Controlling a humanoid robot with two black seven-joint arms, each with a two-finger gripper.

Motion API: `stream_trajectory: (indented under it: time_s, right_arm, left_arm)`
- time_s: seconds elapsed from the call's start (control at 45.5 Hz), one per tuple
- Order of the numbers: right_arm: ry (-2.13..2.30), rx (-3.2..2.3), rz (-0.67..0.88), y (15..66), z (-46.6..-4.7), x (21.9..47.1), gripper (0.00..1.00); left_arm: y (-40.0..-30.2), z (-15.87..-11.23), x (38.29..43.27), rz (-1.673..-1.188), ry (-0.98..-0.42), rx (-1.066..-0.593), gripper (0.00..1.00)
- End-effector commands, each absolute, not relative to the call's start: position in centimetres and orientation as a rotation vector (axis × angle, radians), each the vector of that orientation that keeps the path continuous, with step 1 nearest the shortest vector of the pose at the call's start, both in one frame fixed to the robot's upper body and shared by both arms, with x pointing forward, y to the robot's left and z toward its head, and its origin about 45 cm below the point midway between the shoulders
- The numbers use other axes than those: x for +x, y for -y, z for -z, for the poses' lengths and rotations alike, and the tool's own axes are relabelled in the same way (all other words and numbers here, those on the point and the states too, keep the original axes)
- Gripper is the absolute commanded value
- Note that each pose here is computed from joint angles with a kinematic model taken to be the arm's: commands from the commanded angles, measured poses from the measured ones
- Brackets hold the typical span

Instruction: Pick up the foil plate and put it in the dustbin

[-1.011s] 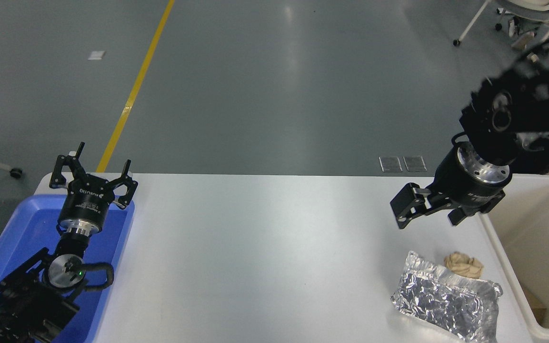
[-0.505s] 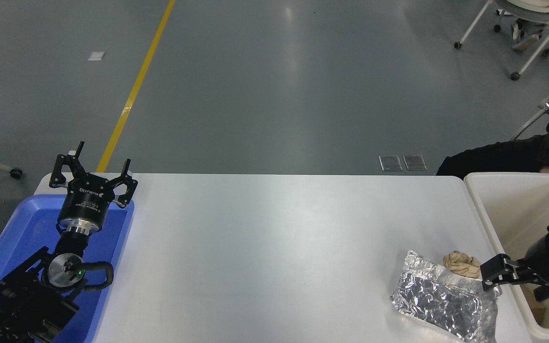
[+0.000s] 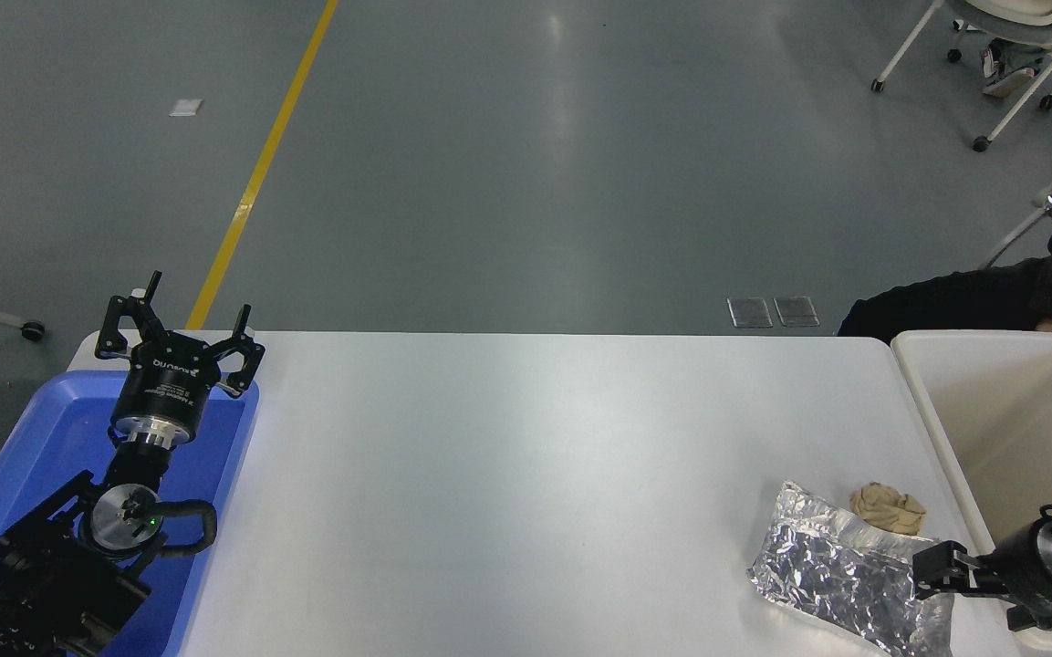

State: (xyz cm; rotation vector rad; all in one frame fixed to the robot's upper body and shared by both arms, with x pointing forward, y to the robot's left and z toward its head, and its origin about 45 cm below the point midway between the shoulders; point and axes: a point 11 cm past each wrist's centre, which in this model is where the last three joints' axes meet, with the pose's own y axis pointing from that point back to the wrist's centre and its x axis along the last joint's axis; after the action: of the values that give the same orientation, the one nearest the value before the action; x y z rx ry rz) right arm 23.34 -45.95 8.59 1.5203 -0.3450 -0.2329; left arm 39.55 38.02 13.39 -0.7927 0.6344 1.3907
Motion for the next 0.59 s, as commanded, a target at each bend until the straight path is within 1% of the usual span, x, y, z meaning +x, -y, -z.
stream_trajectory:
  time_s: [0.0,0.022,0.044,0.066,0.088,0.11,0.132,0.176,0.33,0.571]
  right_arm:
    - [0.402,1.513,0.229,46.09,-6.93,22.81,0.21]
    - [0.403,1.515,0.228,46.07,-6.93,22.82,0.12]
    - [0.402,1.515,0.230,46.08,-6.89,22.75,0.07]
    - [0.402,1.515,0.230,46.08,-6.89,22.75,0.04]
    - [0.401,1.514,0.231,46.09,-6.85,22.69,0.00]
    - [0.402,1.514,0.230,46.10,-6.86,22.70,0.00]
    - [0.403,1.514,0.229,46.10,-6.86,22.72,0.00]
    - [0.400,1.515,0.230,46.03,-6.82,22.64,0.00]
    - [0.412,1.517,0.231,46.06,-7.02,22.88,0.00]
    - [0.419,1.521,0.234,46.25,-7.51,22.91,0.00]
  left_arm:
    - [-37.98,-13.43,39.59,-1.390,-0.634,-0.793,1.00]
    - [-38.06,-13.46,39.59,-1.391,-0.632,-0.792,1.00]
    - [-38.04,-13.42,39.55,-1.390,-0.633,-0.792,1.00]
    - [-38.04,-13.42,39.55,-1.390,-0.633,-0.792,1.00]
    - [-38.00,-13.37,39.54,-1.391,-0.635,-0.792,1.00]
    - [-38.02,-13.48,39.60,-1.389,-0.632,-0.793,1.00]
    - [-38.07,-13.40,39.54,-1.392,-0.633,-0.791,1.00]
    - [-37.95,-13.46,39.61,-1.388,-0.634,-0.793,1.00]
    - [-38.06,-13.46,39.59,-1.391,-0.632,-0.792,1.00]
    - [-37.91,-13.45,39.60,-1.386,-0.634,-0.792,1.00]
